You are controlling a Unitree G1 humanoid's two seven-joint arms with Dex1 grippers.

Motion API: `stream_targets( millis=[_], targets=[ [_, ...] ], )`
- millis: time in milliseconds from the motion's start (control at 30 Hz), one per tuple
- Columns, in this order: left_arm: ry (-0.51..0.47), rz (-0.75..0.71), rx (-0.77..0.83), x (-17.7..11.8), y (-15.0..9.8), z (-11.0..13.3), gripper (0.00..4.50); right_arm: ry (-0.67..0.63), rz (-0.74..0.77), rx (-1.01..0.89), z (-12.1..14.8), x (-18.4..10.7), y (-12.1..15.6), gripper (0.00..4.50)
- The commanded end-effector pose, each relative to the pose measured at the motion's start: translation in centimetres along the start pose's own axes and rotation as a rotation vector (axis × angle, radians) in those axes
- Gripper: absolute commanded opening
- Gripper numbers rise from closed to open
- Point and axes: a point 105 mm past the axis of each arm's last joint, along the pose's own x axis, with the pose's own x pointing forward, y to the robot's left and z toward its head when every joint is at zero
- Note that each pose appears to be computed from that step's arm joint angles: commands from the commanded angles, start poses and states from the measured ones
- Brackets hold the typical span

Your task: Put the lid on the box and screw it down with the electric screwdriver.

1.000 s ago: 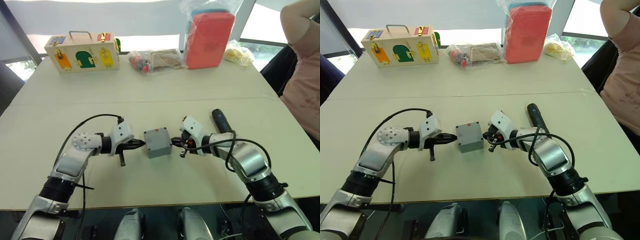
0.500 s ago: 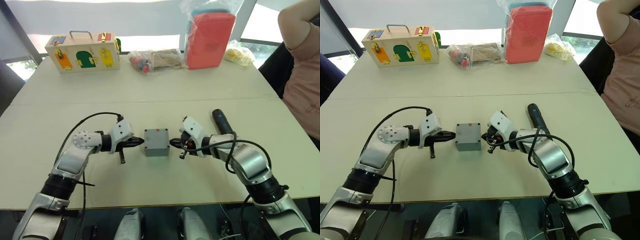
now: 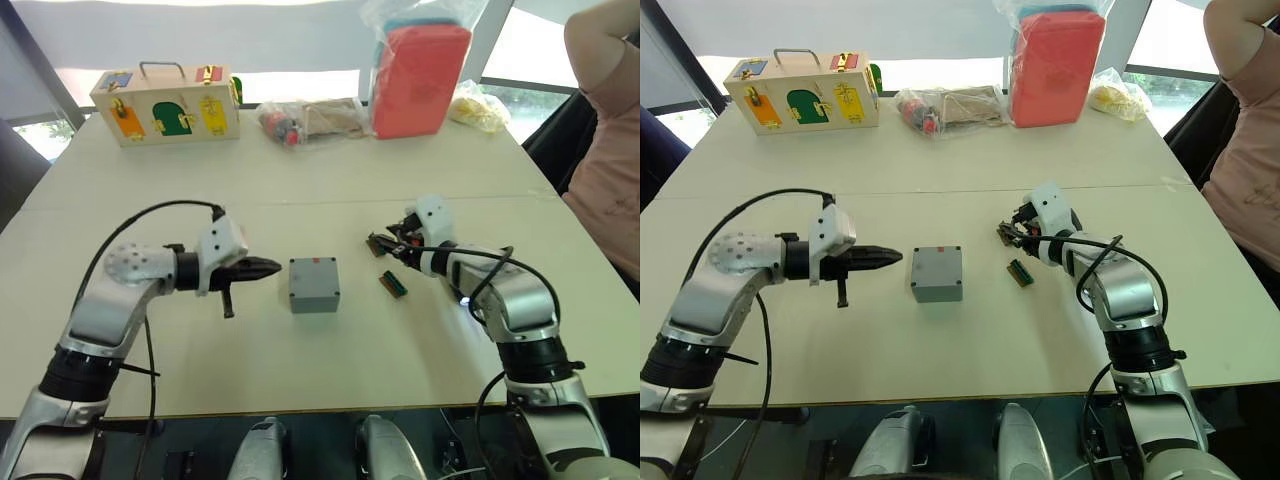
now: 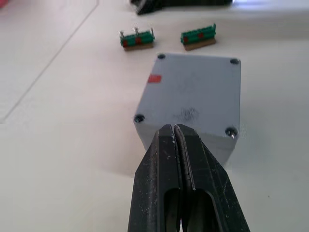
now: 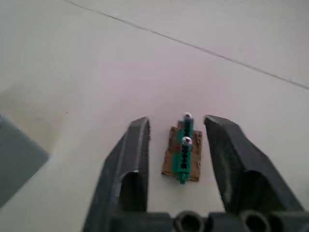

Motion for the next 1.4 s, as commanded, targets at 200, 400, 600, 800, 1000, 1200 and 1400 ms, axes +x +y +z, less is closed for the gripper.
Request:
stream_targets(
  millis=[200,400,600,800,1000,1200,1400],
  targets=[
    [-0.060,0.008,0.040,0.4,-0.1,2.3,0.00,-0.077,0.003,0.005,1.2,1.4,0.1,3.47],
    [-0.064,0.009,0.041,0.6,-0.1,2.5,0.00,-0.078,0.007,0.012,1.2,1.7,0.1,3.47],
    [-0.064,0.006,0.044,0.7,-0.2,2.5,0.00,-0.077,0.009,0.015,1.3,1.8,0.1,2.96],
    [-0.064,0.008,0.046,0.7,-0.2,2.4,0.00,-0.061,0.009,0.013,0.9,1.8,0.1,0.70],
    [-0.065,0.010,0.048,0.8,-0.2,2.5,0.00,-0.054,0.010,0.014,0.8,1.8,0.1,0.07],
    [-0.065,0.011,0.048,0.7,-0.2,2.5,0.00,-0.108,0.017,0.031,2.9,0.9,-0.1,0.07],
    [-0.063,0.012,0.046,0.7,-0.2,2.4,0.00,-0.164,0.041,0.040,5.4,-0.4,0.1,0.07]
  ],
)
